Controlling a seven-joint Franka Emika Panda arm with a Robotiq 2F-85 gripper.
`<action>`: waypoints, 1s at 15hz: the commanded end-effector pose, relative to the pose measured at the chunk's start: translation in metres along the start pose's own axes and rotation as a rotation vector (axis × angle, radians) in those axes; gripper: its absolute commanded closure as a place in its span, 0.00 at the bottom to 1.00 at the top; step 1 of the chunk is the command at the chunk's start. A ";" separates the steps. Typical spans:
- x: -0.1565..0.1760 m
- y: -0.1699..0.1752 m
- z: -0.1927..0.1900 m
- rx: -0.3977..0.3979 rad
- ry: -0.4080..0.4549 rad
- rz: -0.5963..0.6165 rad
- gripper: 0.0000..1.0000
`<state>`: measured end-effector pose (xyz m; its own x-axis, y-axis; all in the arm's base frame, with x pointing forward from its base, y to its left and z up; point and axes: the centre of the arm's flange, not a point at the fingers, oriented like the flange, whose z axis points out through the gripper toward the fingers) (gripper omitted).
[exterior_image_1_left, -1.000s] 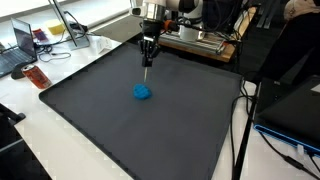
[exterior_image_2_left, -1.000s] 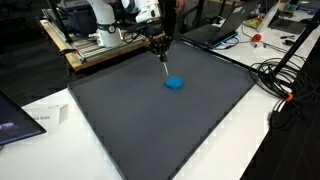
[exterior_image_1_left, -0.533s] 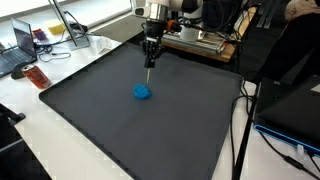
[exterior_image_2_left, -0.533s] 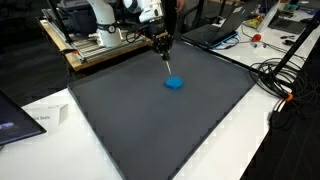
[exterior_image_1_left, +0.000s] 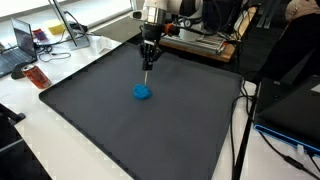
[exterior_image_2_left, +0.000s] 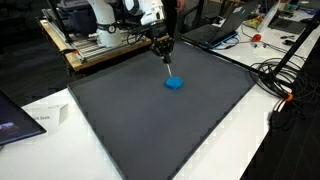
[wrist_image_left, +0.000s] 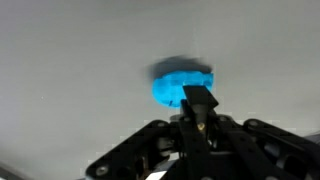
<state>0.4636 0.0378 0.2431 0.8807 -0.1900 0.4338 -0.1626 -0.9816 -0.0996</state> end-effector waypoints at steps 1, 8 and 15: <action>0.006 -0.010 0.007 -0.018 0.000 -0.006 0.97; 0.015 -0.019 0.022 -0.030 -0.032 -0.028 0.97; 0.028 -0.028 0.040 -0.050 -0.089 -0.040 0.97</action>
<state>0.4949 0.0509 0.2276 0.9131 -0.1515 0.3784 -0.1429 -0.9884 -0.0509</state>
